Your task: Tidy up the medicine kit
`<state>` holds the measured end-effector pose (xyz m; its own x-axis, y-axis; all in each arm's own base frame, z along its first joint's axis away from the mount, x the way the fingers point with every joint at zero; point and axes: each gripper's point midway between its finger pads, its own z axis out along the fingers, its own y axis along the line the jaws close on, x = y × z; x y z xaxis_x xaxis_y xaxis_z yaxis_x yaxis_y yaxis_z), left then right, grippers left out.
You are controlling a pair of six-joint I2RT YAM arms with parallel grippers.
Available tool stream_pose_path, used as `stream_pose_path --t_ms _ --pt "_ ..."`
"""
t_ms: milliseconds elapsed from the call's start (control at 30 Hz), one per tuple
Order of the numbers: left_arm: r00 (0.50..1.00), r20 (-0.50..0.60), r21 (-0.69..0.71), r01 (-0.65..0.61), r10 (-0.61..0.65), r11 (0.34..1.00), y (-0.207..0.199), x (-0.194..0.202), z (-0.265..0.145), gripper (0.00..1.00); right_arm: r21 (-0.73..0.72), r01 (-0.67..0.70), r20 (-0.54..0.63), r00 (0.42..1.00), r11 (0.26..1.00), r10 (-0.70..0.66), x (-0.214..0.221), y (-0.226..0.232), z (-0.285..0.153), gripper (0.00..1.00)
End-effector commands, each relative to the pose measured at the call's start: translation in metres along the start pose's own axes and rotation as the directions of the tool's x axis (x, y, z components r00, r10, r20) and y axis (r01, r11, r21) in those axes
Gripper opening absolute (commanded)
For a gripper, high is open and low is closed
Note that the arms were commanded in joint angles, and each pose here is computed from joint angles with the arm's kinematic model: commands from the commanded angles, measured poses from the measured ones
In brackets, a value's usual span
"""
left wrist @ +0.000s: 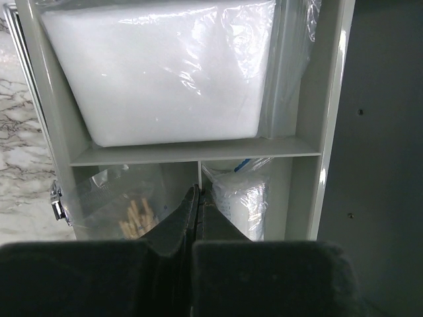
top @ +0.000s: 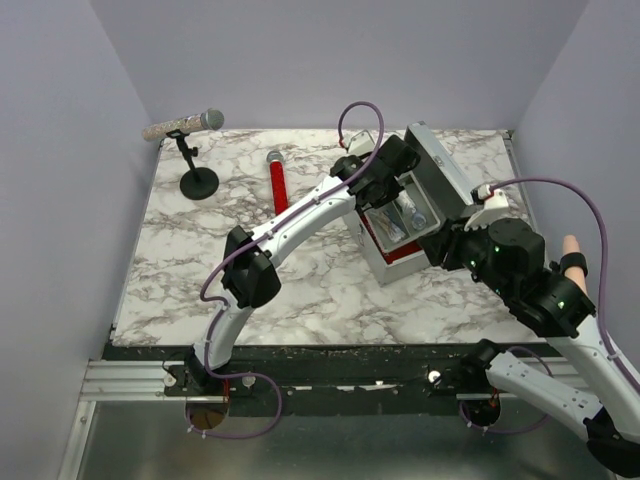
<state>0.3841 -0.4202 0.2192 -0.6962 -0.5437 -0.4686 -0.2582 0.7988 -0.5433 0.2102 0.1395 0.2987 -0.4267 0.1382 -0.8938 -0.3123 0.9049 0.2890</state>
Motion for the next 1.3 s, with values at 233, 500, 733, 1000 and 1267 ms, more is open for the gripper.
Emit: stream_pose_path --t_ms 233,500,733,1000,1267 --pt "0.999 0.046 -0.115 -0.001 0.007 0.993 0.028 0.008 0.012 0.0 -0.013 -0.007 -0.02 1.0 1.0 0.007 0.011 0.001 0.001 0.49" --pt "0.998 0.055 -0.161 0.015 -0.007 0.987 0.036 0.016 0.027 0.0 -0.013 -0.012 -0.035 0.999 1.0 0.011 0.017 0.0 0.005 0.49" --pt "1.0 0.027 -0.172 0.006 -0.002 0.985 0.038 0.031 0.043 0.0 -0.007 -0.012 -0.057 0.998 1.0 0.011 0.024 0.0 0.01 0.49" --pt "1.0 0.016 -0.137 0.017 -0.015 0.99 0.028 0.036 0.048 0.0 -0.005 -0.011 -0.071 0.997 1.0 0.01 0.03 -0.001 0.012 0.49" --pt "0.999 -0.003 -0.122 0.049 -0.05 0.991 0.023 0.04 0.049 0.0 0.0 -0.012 -0.078 0.997 1.0 0.011 0.033 -0.003 0.013 0.49"
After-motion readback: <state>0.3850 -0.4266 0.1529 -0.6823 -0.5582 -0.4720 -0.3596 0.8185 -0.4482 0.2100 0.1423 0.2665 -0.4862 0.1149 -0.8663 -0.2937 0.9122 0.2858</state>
